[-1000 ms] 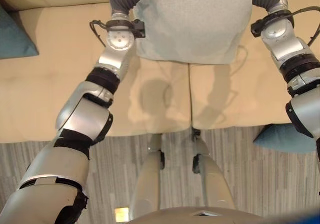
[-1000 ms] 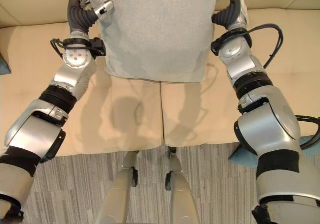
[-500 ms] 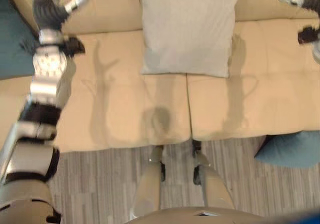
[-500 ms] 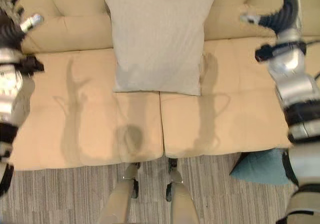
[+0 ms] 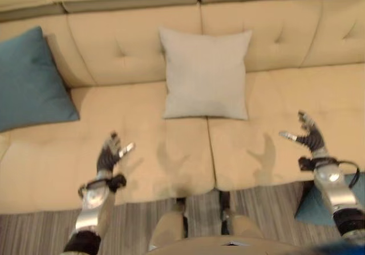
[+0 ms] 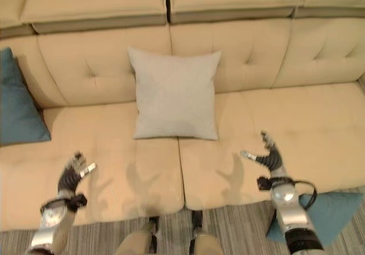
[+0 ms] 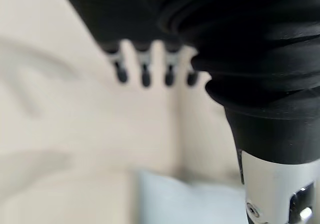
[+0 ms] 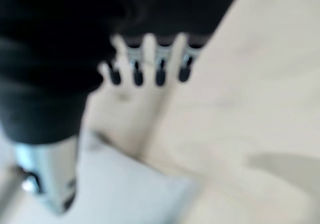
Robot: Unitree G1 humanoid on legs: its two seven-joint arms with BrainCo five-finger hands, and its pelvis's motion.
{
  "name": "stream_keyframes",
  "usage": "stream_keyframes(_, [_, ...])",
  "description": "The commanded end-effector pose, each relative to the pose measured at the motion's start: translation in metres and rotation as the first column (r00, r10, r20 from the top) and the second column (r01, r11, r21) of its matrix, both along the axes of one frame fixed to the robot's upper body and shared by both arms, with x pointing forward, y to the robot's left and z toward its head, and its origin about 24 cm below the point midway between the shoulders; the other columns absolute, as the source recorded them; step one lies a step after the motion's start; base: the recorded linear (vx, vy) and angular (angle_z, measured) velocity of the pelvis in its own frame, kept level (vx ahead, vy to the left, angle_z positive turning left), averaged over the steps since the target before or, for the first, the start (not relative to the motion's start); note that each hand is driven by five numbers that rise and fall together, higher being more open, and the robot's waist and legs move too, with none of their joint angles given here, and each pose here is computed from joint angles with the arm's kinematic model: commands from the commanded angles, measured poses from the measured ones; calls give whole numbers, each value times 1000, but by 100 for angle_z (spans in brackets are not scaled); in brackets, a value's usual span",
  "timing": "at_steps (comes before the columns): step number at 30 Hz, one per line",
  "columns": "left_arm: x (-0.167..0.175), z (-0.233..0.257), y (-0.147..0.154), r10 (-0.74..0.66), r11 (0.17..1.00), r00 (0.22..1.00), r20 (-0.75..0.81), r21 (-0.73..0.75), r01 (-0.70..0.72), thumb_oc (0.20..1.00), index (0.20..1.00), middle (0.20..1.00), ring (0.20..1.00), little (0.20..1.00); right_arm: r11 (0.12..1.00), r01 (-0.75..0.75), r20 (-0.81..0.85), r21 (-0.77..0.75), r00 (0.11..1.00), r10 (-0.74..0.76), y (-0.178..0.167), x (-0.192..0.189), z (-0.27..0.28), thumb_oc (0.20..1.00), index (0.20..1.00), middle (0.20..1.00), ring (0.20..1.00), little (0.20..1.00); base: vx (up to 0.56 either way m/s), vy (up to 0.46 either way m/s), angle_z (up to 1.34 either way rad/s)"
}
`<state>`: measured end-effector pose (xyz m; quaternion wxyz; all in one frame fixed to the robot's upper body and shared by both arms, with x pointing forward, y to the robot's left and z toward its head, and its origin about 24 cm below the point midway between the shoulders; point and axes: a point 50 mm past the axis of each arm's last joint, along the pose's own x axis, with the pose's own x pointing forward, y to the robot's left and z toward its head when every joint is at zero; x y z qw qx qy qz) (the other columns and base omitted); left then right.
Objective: Pick up all the scattered cushions and arrange them neatly on the sofa.
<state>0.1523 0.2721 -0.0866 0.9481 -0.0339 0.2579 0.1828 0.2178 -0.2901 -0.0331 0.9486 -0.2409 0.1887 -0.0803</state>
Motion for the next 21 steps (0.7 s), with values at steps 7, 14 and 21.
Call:
stream_keyframes(7, [-69, -63, -10, -75, 995, 859, -507, 19, 98, 1000, 1000, 1000, 1000, 1000, 1000, 13, -427, 25, 904, -1, 16, -69, -82, 1000, 1000, 1000, 1000, 1000, -45, -49, -6])
stream_keyframes(14, [-82, -67, -7, -85, 992, 812, -578, 24, 121, 1000, 1000, 1000, 1000, 1000, 992, 117, -590, 44, 805, -69, 18, -114, -107, 1000, 1000, 1000, 1000, 1000, -49, -79, 3])
stream_keyframes(21, [-54, -65, -23, -155, 984, 844, -513, -8, 176, 1000, 1000, 1000, 1000, 1000, 987, 157, -641, 23, 760, -106, 12, -124, -111, 1000, 1000, 1000, 1000, 1000, -199, -45, 15])
